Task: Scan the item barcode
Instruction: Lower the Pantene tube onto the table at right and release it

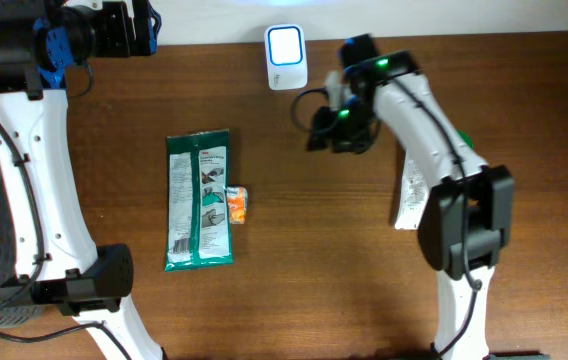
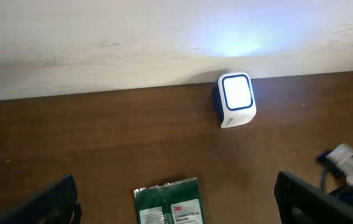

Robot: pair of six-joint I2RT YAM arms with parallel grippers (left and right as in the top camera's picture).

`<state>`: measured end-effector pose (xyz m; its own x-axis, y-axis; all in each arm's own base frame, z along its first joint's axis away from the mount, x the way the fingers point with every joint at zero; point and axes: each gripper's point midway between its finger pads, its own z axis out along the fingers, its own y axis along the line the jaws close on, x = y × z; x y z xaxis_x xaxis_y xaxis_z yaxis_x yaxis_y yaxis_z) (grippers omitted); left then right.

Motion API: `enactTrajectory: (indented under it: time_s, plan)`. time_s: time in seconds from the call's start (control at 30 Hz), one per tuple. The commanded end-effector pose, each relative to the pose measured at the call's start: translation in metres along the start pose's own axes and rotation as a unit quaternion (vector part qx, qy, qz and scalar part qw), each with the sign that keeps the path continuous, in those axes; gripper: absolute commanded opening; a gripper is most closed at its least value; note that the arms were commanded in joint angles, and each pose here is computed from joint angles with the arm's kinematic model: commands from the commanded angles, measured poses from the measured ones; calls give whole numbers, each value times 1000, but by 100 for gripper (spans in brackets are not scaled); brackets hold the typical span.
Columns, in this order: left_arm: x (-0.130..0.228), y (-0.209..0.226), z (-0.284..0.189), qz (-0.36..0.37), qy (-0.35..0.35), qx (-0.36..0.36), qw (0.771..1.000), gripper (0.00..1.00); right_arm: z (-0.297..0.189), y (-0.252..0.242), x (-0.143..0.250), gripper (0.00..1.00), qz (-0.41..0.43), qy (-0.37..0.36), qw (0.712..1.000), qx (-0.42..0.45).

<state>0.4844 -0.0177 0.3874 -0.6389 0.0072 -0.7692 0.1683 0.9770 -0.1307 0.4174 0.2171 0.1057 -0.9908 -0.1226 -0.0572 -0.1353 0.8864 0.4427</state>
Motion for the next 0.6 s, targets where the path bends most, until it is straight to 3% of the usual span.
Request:
enactTrajectory:
  time_s: [0.0,0.07,0.57]
  plan:
    - [-8,-2,-16,11,-19,2,1000,99,39,40,19,47,-1,38,999,-20]
    - [-8,-2,-16,11,-19,2,1000,99,60,54,23,42,5,39,999,-6]
    - [-8,-2,-16,11,-19,2,1000,99,134,95,54,40,6,51,997,51]
